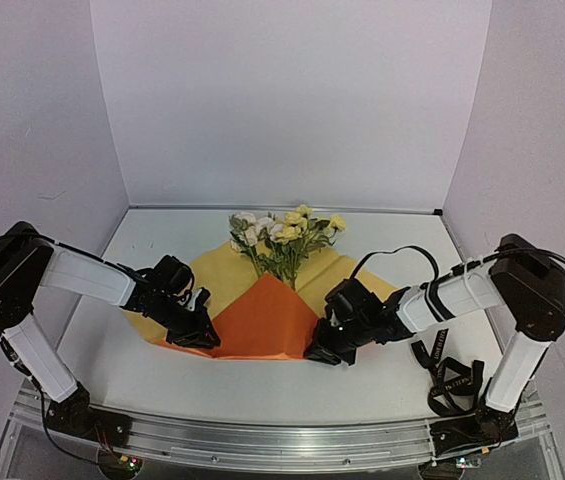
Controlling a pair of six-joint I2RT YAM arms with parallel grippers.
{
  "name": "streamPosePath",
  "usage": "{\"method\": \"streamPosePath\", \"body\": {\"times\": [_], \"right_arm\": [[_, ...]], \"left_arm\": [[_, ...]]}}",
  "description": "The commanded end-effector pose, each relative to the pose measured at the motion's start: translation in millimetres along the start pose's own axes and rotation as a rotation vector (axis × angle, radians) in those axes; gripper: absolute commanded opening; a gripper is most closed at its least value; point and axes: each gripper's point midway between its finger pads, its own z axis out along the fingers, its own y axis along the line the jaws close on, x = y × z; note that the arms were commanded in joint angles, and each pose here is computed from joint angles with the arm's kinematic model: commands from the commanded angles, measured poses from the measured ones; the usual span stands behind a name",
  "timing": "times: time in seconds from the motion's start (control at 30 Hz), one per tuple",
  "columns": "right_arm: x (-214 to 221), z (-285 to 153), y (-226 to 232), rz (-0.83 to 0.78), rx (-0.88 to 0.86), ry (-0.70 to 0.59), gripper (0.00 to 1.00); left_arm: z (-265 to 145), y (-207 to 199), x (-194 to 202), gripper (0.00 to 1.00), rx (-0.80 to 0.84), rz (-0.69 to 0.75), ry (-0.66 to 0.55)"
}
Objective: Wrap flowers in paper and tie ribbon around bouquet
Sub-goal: Press the fold line of the 1/4-folded wrapping paper.
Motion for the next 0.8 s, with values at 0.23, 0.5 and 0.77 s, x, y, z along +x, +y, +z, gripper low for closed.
{"method": "streamPosePath", "body": {"times": [0.23,0.5,0.77], "right_arm": [[-24,-27,-62,0.127,0.067,-0.149,0.14],[-34,-51,-117,0.236,0.116,-0.25,0.14],[-28,-65,-142,0.238,0.132,-0.273,0.16]], "left_arm": [[5,37,22,0.19,-0.153,-0.037,0.069],[4,36,21,0.19,-0.157,-0.033,0.067],[3,31,17,0.19,-0.146,-0.024,0.06]]}}
